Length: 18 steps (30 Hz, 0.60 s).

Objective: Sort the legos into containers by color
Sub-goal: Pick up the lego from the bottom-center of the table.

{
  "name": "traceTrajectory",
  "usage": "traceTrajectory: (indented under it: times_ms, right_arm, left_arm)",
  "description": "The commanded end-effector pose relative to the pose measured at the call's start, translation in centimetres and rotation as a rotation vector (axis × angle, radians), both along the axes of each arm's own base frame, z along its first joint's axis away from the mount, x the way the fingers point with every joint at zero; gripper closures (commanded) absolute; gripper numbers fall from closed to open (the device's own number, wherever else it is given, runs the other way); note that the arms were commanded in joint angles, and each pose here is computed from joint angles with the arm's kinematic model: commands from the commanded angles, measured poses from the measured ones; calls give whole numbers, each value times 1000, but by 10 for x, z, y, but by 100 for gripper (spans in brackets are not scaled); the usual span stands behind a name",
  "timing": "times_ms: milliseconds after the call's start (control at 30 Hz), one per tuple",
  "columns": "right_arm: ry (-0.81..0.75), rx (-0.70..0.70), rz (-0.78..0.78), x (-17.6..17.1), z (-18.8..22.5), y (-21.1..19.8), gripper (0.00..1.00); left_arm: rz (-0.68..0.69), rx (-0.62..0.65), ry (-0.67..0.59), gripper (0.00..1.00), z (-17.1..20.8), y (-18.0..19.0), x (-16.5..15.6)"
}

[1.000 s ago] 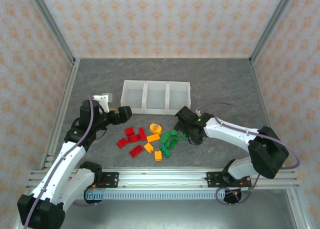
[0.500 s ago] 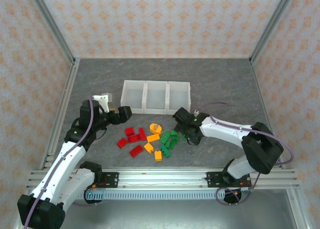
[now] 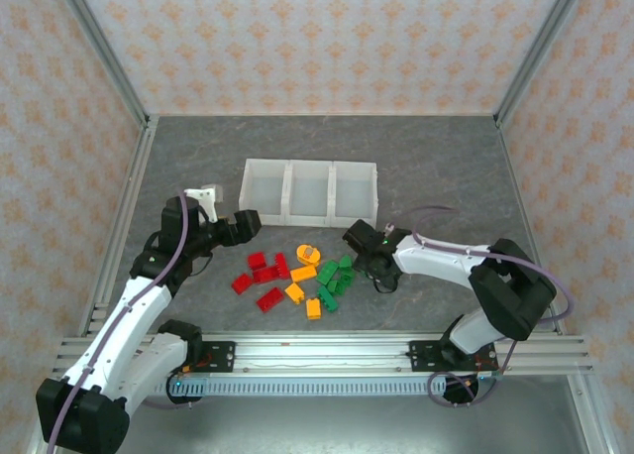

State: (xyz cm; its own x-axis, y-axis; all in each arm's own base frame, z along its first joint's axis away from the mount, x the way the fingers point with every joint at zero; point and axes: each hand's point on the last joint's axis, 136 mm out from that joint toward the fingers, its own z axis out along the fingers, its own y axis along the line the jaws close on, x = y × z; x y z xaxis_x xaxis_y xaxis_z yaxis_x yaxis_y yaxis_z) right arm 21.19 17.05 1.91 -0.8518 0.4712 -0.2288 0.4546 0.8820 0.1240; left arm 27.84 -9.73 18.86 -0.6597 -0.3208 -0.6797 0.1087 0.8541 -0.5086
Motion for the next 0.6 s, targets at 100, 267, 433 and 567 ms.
traceTrajectory:
  times_ms: [100,267,433,567]
  right_arm:
    - [-59,-35,43,7,6,-4,47]
    - [-175,8,143,27,42,12,62]
    - [-329,-3,274,61,109,33,65]
    - [-451,-12,362,98,164,51,66]
  left_arm:
    - [25,17,8,1,1,4,0]
    - [35,26,-3,1,5,7,0]
    - [38,25,-32,1,11,8,-1]
    - [2,12,-41,1,14,2,-3]
